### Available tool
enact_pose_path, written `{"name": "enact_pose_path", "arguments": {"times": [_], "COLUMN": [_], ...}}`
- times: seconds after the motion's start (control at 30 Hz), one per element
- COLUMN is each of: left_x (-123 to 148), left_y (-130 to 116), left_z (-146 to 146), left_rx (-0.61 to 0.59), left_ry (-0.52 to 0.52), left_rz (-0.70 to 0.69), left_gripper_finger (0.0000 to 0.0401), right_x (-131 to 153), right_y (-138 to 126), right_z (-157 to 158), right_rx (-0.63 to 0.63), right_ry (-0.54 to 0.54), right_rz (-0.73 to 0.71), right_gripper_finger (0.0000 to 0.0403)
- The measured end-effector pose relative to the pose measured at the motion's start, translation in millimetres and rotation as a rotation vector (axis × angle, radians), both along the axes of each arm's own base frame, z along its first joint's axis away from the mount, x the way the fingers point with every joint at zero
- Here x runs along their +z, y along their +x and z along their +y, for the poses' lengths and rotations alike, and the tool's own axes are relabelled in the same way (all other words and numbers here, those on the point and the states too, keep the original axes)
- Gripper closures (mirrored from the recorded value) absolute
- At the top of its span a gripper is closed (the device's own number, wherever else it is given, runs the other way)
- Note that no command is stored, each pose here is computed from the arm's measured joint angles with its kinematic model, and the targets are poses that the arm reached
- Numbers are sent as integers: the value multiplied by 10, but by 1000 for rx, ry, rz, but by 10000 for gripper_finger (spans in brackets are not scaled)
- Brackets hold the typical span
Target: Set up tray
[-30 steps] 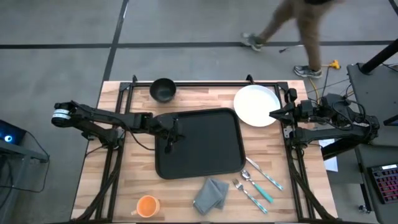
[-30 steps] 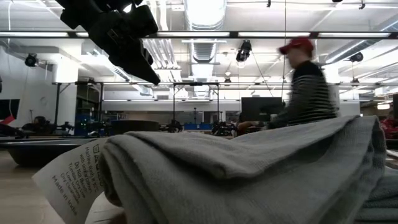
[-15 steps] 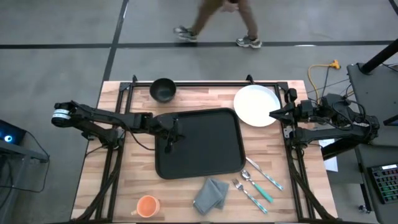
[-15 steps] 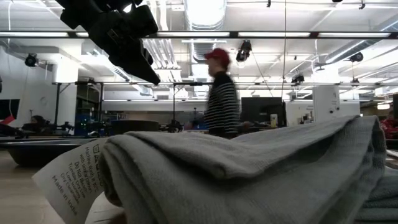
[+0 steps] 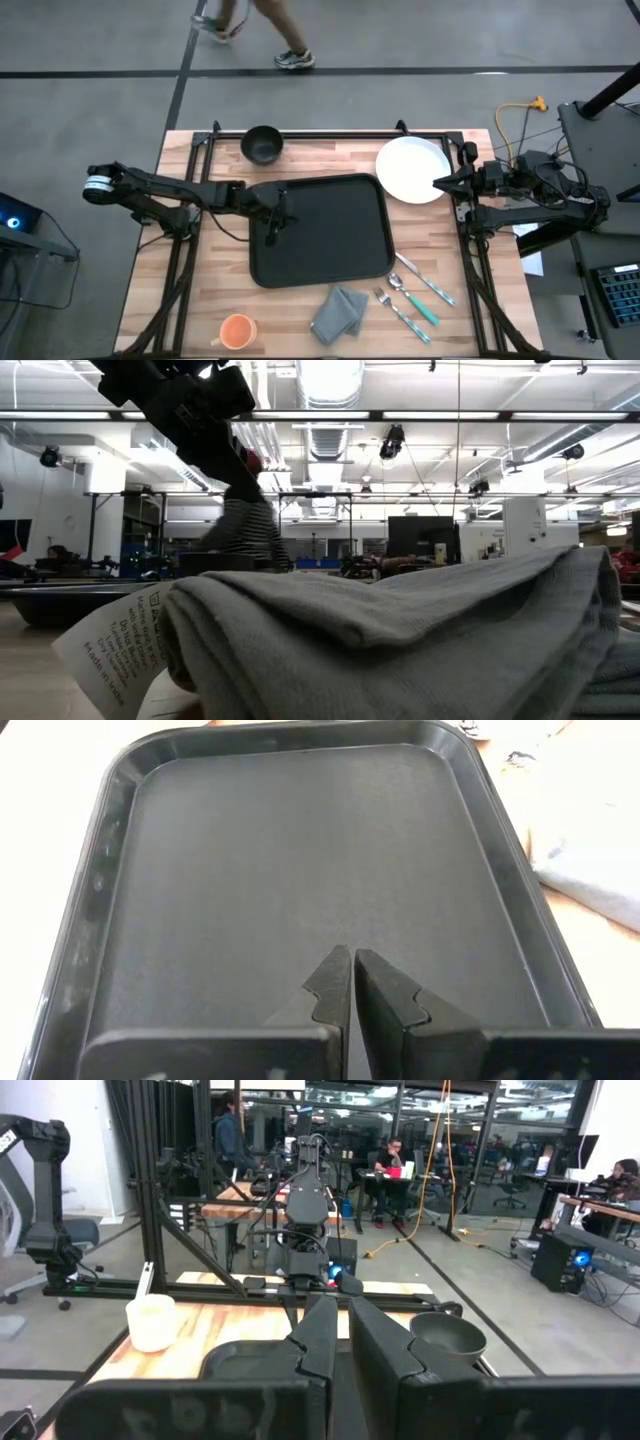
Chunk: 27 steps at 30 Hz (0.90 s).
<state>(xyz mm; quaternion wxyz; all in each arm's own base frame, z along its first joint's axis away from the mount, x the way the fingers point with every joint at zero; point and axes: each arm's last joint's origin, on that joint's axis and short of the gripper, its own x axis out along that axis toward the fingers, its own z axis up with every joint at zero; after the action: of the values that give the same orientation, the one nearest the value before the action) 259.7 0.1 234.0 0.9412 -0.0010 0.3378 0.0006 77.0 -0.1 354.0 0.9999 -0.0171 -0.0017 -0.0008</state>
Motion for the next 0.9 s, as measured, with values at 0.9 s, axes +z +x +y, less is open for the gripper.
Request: {"name": "enact_pose_path", "arguments": {"times": [0.9], "left_x": [482], "left_y": [-74], "left_z": [-414], "left_rx": [-378], "left_ry": [-208], "left_rz": [163], "left_gripper_finger": [401], "right_x": [0], "right_y": [0], "right_z": [0], "right_rx": [0], "right_ry": [-1], "right_rz": [0], "right_gripper_finger": [380]}}
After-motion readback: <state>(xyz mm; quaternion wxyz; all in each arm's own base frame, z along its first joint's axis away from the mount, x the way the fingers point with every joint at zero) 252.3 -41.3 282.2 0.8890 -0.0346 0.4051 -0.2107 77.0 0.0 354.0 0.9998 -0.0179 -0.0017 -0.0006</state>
